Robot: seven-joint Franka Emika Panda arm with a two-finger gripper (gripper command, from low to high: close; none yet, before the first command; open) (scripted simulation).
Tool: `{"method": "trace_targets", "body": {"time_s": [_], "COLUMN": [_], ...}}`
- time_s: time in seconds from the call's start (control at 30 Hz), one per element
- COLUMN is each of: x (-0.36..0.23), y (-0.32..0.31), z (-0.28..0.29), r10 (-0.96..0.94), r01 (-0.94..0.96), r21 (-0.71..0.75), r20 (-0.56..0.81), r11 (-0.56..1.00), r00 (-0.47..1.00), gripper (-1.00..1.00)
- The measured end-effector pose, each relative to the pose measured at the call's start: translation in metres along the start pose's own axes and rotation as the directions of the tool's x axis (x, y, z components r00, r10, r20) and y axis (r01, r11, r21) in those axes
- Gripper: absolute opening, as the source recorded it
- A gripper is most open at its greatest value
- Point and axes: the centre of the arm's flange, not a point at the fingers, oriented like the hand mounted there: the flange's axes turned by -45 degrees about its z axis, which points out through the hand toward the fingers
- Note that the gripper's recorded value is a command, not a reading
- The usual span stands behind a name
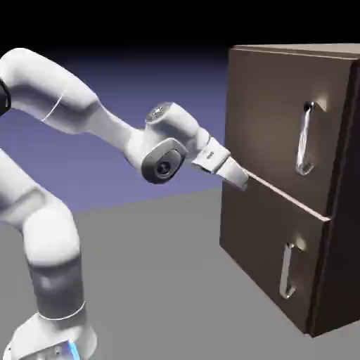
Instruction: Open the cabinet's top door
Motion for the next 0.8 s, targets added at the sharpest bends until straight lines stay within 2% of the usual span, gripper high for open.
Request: {"method": "trace_targets", "body": {"time_s": [0.4,0.8], "x": [0.049,0.073], "y": [-0.009,0.006], "z": [-0.055,-0.100], "r10": [-0.053,-0.067], "r01": [0.054,0.069], "r21": [0.001,-0.009], "r20": [-0.186,-0.360], "r11": [0.999,0.998], "r00": [0.981,0.930], "gripper": [0.00,0.00]}}
